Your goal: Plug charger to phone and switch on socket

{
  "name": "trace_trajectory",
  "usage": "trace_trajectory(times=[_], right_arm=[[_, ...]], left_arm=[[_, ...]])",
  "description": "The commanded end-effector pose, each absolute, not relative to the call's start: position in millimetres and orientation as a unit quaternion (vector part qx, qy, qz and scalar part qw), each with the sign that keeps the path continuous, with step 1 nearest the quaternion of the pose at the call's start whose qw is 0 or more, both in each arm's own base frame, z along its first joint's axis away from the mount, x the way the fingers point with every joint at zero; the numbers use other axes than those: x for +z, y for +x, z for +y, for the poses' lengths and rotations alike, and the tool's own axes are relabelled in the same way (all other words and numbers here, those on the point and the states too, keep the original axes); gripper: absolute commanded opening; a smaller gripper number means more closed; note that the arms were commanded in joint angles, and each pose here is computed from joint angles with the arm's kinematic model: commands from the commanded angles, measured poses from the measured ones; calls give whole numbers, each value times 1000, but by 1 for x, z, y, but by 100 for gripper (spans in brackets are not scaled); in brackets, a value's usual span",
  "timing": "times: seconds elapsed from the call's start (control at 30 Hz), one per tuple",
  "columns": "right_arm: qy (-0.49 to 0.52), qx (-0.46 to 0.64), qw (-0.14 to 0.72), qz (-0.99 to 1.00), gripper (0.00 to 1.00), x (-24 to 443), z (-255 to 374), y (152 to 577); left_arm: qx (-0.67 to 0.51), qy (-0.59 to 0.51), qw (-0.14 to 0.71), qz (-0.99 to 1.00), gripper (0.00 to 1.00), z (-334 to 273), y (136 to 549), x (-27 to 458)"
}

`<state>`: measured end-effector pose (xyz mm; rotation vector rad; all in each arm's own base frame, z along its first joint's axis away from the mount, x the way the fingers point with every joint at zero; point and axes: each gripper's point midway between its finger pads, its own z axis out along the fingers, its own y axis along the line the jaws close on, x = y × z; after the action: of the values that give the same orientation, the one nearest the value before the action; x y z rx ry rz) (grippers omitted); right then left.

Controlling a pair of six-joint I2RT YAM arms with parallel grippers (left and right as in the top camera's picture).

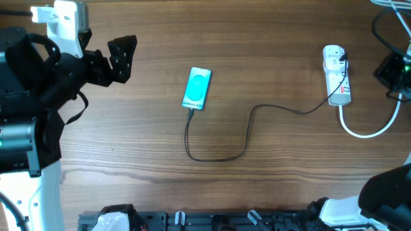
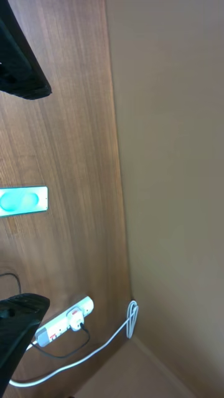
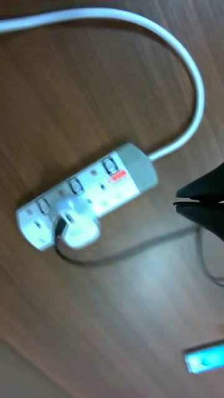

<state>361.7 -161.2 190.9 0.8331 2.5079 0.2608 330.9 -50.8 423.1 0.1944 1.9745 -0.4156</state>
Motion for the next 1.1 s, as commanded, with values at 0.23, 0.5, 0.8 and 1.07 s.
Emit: trace_trajectory(times=[0.23, 0.5, 0.8, 1.07], right_arm=[[373, 144, 248, 883, 4, 105, -185, 385], [341, 158, 268, 887, 4, 59, -188, 425], [332, 145, 243, 900, 4, 8, -161, 449], [325, 143, 248, 901, 4, 1, -163, 453]], left_arm=[[-175, 73, 512, 838, 100, -49, 331, 412], [-175, 73, 512, 838, 100, -49, 331, 412], [-175, 73, 512, 838, 100, -49, 331, 412], [-175, 73, 512, 838, 100, -49, 331, 412]])
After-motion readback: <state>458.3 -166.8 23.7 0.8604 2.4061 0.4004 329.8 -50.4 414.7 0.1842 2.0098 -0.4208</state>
